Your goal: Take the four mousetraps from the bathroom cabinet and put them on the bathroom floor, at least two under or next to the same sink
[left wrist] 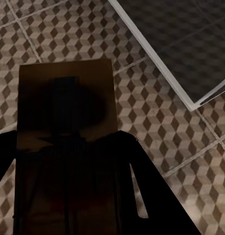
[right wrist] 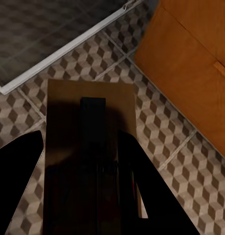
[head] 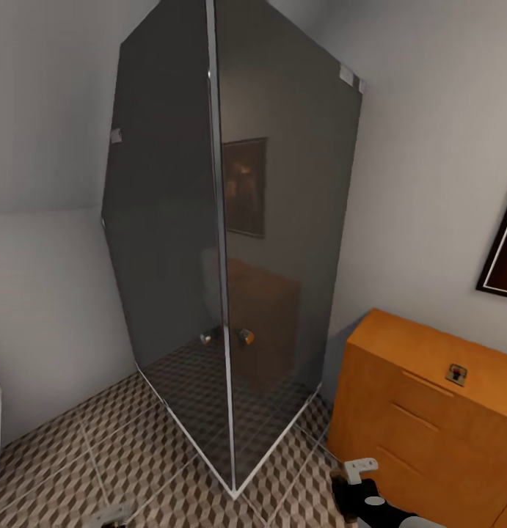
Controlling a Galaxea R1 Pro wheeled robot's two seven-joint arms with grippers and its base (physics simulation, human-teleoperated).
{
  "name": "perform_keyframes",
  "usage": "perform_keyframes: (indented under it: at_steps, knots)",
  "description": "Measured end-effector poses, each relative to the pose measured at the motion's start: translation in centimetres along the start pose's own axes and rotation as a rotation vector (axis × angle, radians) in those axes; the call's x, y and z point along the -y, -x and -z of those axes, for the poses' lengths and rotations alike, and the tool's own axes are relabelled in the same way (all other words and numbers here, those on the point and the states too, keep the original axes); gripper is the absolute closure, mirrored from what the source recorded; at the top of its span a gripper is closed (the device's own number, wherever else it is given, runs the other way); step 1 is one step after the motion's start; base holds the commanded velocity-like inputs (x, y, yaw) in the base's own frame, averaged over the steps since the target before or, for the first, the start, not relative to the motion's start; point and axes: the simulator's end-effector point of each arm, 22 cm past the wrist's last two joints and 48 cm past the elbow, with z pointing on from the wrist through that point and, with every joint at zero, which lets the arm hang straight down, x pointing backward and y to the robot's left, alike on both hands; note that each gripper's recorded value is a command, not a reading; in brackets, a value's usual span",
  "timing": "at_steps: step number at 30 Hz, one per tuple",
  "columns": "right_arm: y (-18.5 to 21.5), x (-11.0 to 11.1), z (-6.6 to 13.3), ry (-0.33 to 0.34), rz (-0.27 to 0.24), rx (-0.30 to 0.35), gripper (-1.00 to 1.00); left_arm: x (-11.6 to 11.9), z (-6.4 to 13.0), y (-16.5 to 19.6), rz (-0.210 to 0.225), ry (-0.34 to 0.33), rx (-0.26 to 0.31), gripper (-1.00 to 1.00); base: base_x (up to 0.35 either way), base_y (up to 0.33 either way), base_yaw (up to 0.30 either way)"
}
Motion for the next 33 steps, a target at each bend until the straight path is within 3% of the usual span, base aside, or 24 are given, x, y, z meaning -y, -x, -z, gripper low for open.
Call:
perform_keyframes:
  at_steps: [33]
  knots:
    - [0.01,0.0,0.0,0.0,-0.001,0.0,1.0,-0.21,0.0,0.1,0.0,0.004,0.003,1.0,0.0,0.0,0.298]
